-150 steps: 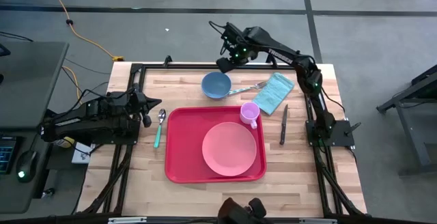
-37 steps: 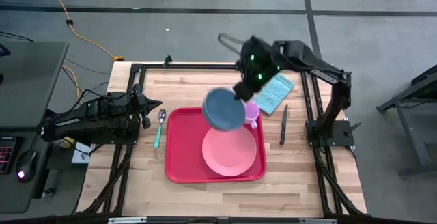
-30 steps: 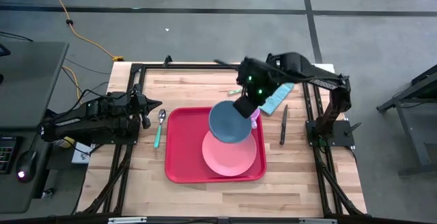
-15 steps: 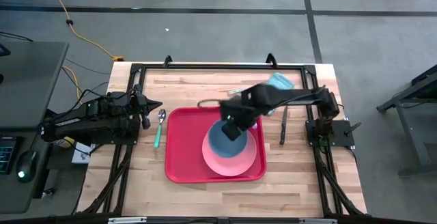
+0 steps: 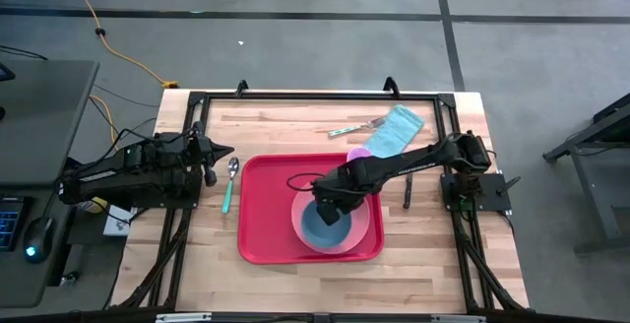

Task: Set up tray
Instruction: Put the blue bowl on top of the pink plate

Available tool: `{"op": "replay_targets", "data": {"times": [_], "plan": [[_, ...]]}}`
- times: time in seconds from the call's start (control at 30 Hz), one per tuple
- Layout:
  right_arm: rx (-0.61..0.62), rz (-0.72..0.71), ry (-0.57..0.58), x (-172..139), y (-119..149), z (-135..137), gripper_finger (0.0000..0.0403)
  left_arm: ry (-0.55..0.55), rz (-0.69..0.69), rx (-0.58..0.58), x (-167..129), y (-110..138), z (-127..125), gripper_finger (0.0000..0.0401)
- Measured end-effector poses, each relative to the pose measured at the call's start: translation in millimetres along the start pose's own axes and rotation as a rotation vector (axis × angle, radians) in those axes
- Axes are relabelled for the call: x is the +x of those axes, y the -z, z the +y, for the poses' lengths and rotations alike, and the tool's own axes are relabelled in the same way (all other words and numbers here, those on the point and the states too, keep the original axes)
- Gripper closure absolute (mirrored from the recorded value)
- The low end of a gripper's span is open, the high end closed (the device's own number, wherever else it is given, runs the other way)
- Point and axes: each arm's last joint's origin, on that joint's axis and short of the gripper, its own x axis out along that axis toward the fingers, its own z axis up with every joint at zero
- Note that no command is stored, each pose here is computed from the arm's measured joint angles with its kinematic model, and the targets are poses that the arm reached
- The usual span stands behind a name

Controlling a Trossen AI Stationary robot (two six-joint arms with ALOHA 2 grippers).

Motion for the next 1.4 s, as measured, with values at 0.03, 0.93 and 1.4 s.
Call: {"op": "replay_targets", "data": {"times": [0.03, 0.93, 1.4], "plan": [[0.002, -0.002, 0.003, 1.5, -0.4, -1.4, 0.0403, 0.001, 0.0, 0.001, 0.0, 0.0, 0.0, 0.0361], [0.133, -0.079, -0.117, 17.7, 0.1, -44.2, 0.0403, -0.003, 0.002, 0.003, 0.0, 0.2, 0.1, 0.0361], [0.167, -0.024, -0.059, 18.4, 4.4, -50.0, 0.0402, -0.004, 0.004, -0.004, 0.0, 0.4, 0.1, 0.0361]]}}
